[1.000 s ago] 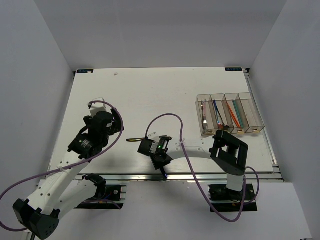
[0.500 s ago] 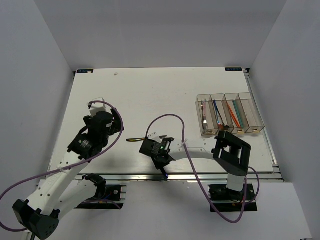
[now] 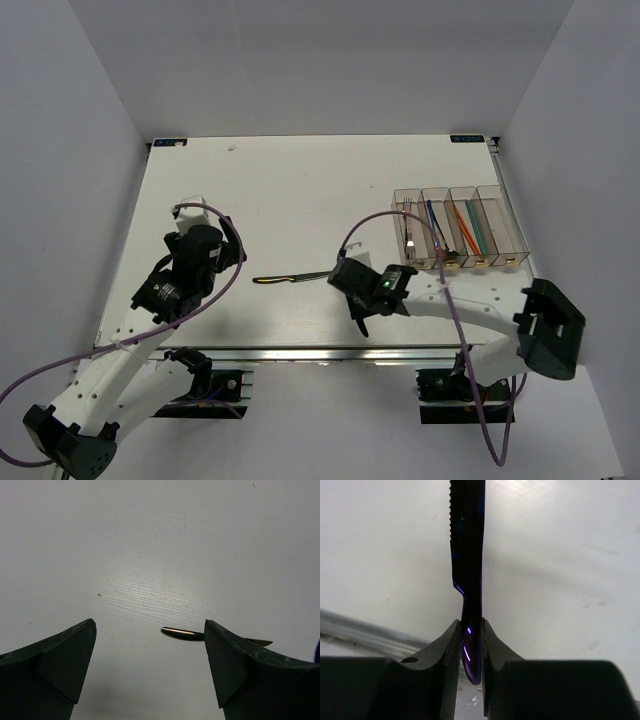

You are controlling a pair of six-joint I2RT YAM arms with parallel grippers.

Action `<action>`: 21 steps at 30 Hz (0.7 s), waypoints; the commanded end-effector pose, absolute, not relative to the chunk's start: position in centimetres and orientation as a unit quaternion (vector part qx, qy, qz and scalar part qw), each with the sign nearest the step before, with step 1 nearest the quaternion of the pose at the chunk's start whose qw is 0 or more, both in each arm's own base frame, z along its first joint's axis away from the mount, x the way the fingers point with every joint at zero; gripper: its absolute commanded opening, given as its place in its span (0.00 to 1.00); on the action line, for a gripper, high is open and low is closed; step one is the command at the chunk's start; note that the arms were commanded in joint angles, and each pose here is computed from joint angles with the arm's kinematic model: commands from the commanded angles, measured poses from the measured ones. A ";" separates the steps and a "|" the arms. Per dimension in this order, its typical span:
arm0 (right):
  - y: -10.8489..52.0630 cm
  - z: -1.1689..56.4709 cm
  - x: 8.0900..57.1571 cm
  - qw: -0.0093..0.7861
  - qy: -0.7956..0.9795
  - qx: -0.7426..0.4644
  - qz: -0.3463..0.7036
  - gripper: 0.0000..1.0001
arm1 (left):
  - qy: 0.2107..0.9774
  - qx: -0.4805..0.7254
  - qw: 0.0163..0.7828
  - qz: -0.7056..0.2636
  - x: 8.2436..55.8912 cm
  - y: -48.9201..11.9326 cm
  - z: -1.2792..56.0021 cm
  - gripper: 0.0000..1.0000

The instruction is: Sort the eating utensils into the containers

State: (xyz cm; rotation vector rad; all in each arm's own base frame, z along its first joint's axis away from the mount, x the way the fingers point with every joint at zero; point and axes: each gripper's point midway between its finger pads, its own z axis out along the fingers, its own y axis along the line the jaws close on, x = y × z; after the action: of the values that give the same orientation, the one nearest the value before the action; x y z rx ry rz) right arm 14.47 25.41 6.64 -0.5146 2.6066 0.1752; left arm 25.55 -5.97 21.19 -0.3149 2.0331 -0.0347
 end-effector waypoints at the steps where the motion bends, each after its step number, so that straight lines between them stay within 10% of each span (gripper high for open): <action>1: 21.5 8.7 17.6 0.275 0.947 -0.162 0.024 0.00 | 0.839 -0.138 0.527 -0.015 25.8 -5.7 22.0 0.98; 21: -5.5 16.9 38.7 0.314 0.915 -0.028 -0.251 0.00 | 0.835 -0.117 0.534 -0.060 25.4 -7.0 22.7 0.98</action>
State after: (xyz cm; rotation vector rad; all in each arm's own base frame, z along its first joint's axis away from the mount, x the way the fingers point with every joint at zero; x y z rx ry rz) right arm 35.46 -3.09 14.66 -0.0361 2.5076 -0.5552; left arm 25.39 -6.73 22.15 -0.2939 2.0075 -0.1090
